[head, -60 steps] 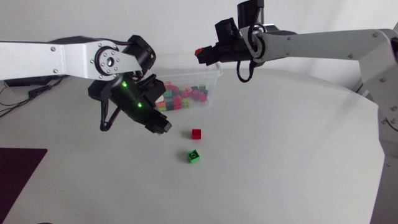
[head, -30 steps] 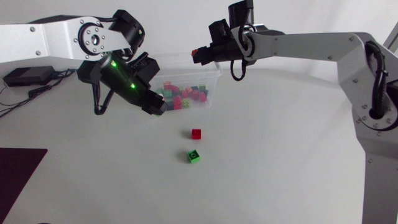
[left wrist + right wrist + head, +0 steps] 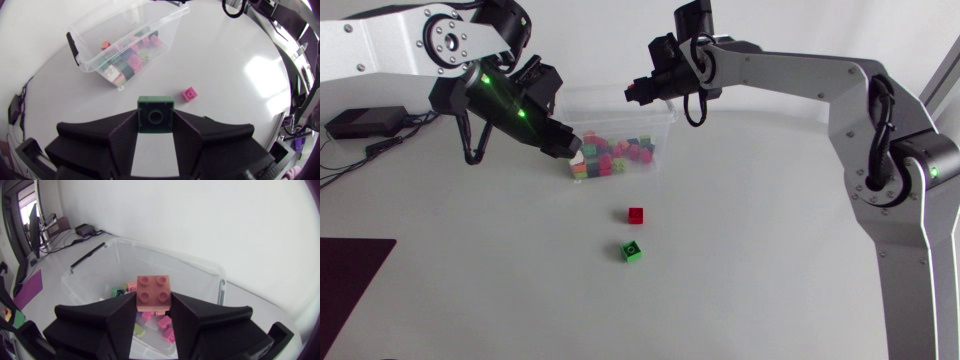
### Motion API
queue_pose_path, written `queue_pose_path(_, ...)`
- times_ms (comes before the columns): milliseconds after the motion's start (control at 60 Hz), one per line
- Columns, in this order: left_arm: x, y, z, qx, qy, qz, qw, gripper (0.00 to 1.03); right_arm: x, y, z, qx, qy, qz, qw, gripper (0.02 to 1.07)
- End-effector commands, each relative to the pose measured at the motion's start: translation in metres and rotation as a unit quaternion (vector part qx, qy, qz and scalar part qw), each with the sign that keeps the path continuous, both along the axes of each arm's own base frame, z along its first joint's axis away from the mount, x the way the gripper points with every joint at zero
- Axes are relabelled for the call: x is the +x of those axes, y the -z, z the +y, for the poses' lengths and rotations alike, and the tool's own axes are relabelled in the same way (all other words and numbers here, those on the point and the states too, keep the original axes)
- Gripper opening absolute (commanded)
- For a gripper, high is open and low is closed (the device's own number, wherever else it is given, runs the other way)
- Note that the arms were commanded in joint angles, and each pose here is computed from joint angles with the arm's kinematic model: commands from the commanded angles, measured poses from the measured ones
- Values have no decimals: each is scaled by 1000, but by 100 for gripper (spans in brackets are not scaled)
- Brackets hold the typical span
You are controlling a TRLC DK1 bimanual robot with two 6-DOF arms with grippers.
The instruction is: Place the duplo bricks in the container
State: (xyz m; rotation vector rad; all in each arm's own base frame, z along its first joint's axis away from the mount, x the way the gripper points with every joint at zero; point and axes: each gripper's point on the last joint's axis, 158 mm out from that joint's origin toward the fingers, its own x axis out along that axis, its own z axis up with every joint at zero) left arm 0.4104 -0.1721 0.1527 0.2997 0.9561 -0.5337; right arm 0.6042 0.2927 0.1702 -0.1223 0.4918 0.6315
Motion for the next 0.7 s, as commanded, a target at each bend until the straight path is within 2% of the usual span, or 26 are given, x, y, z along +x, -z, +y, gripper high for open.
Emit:
queue_pose_path(0, 5, -29, -1, -12, 8, -37, 999, 12, 1, 1, 7, 1, 6, 4, 1000, 70)
queue_pose_path(17, 6, -30, -1, -13, 8, -40, 999, 12, 0, 1, 8, -1, 6, 5, 1000, 80)
queue_pose_path(33, 6, -31, -1, -14, 6, -42, 999, 12, 0, 0, 8, -2, 6, 6, 1000, 93)
queue_pose_path(67, 8, -34, 0, -15, 5, -46, 999, 12, -1, 0, 9, -4, 7, 6, 1000, 103)
queue_pose_path(317, 25, -61, 3, -37, -4, -85, 996, 12, -9, -17, 2, -5, 11, 5, 1000, 103)
queue_pose_path(517, 49, -77, 5, -55, -16, -124, 991, 12, -38, -36, -5, -4, 7, 4, 1000, 103)
queue_pose_path(683, 68, -73, 4, -64, -23, -136, 988, 12, -67, -38, -16, -8, 6, 10, 1000, 103)
